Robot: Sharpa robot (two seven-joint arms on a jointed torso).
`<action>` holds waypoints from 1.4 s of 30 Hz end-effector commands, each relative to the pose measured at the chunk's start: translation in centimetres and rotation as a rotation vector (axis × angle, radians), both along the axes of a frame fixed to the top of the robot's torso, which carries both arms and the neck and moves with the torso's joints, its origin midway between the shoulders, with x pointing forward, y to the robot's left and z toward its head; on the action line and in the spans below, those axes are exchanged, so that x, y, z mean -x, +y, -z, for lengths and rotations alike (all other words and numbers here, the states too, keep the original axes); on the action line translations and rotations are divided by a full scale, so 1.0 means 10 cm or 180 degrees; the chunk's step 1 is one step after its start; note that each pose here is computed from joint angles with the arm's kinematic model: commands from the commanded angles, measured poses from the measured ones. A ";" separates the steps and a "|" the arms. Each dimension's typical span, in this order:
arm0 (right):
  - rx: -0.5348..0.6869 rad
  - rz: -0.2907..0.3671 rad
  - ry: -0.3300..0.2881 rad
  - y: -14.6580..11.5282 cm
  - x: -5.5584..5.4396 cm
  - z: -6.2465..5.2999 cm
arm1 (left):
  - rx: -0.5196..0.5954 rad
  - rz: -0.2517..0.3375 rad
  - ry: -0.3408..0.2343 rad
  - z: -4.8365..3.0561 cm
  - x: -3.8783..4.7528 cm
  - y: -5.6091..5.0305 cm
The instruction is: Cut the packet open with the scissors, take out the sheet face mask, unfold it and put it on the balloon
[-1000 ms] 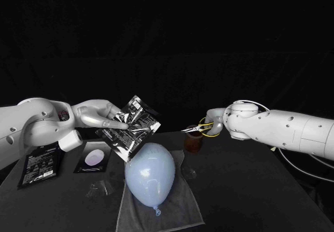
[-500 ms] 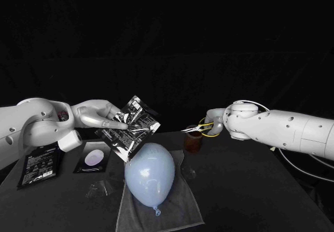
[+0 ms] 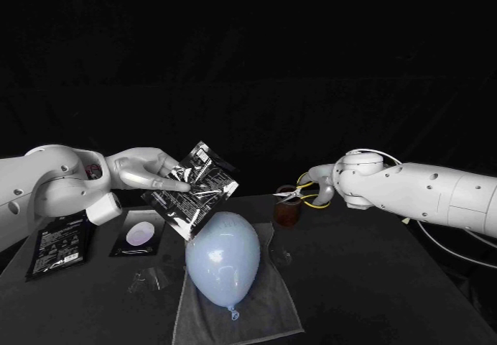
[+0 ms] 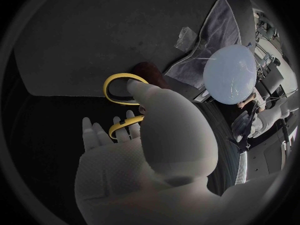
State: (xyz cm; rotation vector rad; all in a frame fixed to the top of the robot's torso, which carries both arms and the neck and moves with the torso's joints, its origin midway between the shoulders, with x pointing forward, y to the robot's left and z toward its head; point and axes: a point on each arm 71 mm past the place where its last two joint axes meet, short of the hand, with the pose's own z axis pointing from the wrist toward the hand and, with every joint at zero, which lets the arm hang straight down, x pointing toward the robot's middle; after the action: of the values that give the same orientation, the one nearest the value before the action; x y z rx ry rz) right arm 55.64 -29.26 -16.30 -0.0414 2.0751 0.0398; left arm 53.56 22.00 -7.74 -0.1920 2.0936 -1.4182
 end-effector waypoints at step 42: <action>0.0000 0.0089 0.0138 0.02 0.02 -0.08 | 0.0046 0.0051 0.0045 -0.010 0.010 -0.01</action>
State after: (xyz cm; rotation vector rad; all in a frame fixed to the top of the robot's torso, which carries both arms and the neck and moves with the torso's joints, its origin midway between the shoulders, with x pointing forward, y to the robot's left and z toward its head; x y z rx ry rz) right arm 55.38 -28.99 -15.70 -0.0105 2.1227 0.0331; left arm 53.56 22.05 -7.76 -0.1951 2.0978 -1.4204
